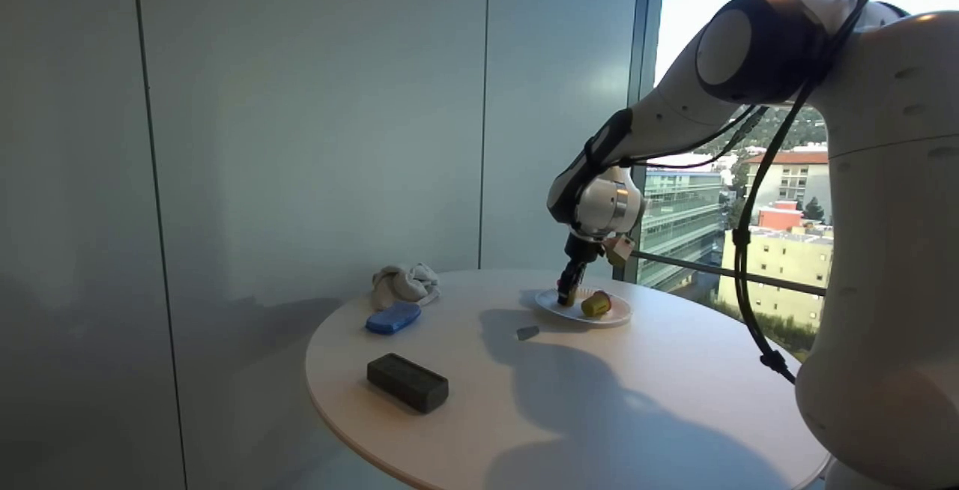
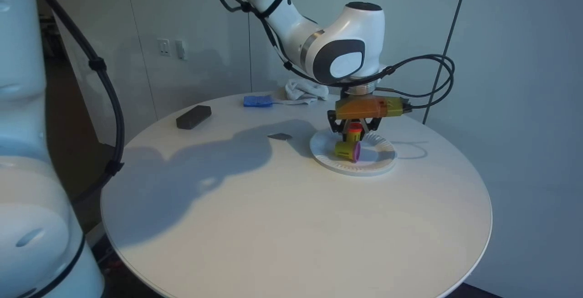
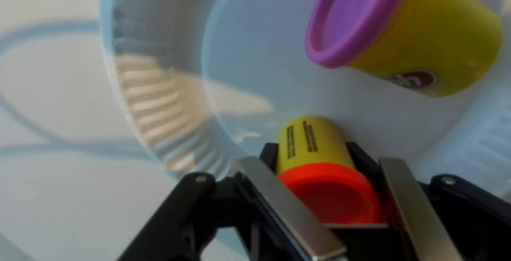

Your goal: Remove the yellow containers from the white plate.

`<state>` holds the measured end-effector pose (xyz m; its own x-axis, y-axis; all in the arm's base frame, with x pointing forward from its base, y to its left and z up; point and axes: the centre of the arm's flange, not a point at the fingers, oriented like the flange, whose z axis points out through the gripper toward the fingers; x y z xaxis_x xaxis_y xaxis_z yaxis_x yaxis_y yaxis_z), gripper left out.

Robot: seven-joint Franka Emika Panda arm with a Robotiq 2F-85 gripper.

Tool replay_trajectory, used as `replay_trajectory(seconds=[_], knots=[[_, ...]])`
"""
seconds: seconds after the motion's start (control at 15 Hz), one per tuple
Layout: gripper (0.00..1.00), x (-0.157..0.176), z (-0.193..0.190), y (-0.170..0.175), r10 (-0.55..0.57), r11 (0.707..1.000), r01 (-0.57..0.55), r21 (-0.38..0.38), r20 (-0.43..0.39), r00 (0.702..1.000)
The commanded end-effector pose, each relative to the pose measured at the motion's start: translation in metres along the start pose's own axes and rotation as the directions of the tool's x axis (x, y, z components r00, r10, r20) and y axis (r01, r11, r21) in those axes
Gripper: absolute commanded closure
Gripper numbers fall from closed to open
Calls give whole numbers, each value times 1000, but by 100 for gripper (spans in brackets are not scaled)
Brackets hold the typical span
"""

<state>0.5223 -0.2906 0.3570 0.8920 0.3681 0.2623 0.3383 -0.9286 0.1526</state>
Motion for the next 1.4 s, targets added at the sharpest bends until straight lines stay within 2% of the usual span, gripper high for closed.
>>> replay_trajectory(seconds=[0.0,0.4,0.6,0.73,1.0,1.33], knots=[[79,-1,-22,2,-8,1000,8,-15,14,1000],[79,-6,-86,-18,-53,994,58,-95,54,997],[79,1,-119,-45,-136,988,139,-68,43,990],[79,11,-131,-70,-228,974,228,-14,24,973],[79,36,-134,-123,-426,902,424,84,15,904],[79,66,-109,-176,-572,813,553,181,76,816]])
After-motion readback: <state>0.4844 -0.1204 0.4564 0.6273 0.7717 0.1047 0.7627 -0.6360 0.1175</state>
